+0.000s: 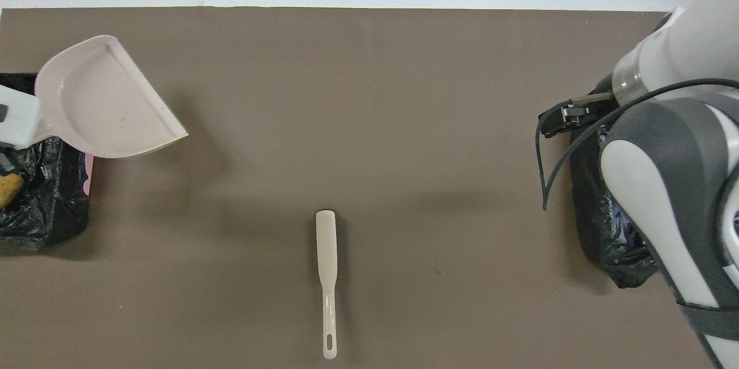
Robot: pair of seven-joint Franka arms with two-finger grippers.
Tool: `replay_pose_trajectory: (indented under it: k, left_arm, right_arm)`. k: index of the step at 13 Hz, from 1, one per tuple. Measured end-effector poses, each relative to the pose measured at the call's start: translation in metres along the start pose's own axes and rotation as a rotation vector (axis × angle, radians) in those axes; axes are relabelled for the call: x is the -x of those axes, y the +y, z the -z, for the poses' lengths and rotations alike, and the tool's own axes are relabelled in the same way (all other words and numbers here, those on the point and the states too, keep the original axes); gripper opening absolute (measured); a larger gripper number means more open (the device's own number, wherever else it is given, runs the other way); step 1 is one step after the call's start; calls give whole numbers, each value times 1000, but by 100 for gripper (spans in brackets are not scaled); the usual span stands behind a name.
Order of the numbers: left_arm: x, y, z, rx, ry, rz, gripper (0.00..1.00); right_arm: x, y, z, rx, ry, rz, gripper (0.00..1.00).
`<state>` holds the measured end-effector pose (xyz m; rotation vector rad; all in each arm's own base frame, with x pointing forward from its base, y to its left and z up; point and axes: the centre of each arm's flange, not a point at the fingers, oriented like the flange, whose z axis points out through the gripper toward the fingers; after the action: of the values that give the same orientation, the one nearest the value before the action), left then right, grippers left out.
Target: Sweep and dump trash in bin
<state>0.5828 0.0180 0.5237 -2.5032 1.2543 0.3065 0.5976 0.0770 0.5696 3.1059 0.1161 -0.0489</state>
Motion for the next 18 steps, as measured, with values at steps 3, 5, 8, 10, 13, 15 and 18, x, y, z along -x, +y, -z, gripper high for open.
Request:
replay_pose_trajectory:
  k: [3,5,8,10,13,15,18]
  left_arm:
    - [-55,47,19,100,107,192,32]
    - [-94,81,28,161,136,306,32]
    - [-186,143,27,218,123,481,32]
    - [-234,164,30,240,131,579,32]
    - [-281,176,41,283,168,700,32]
    - [-298,181,42,311,198,767,32]
    - [-313,185,36,319,205,792,32]
  right_arm:
    - [5,26,8,2,0,-44,100]
    - [7,37,11,3,2,-64,100]
    - [16,46,24,12,11,-68,100]
    - [25,57,35,21,15,-76,100]
    - [39,59,47,16,2,-82,100]
    - [43,57,48,-9,-2,-83,100]
    - [45,59,45,-19,-7,-101,100]
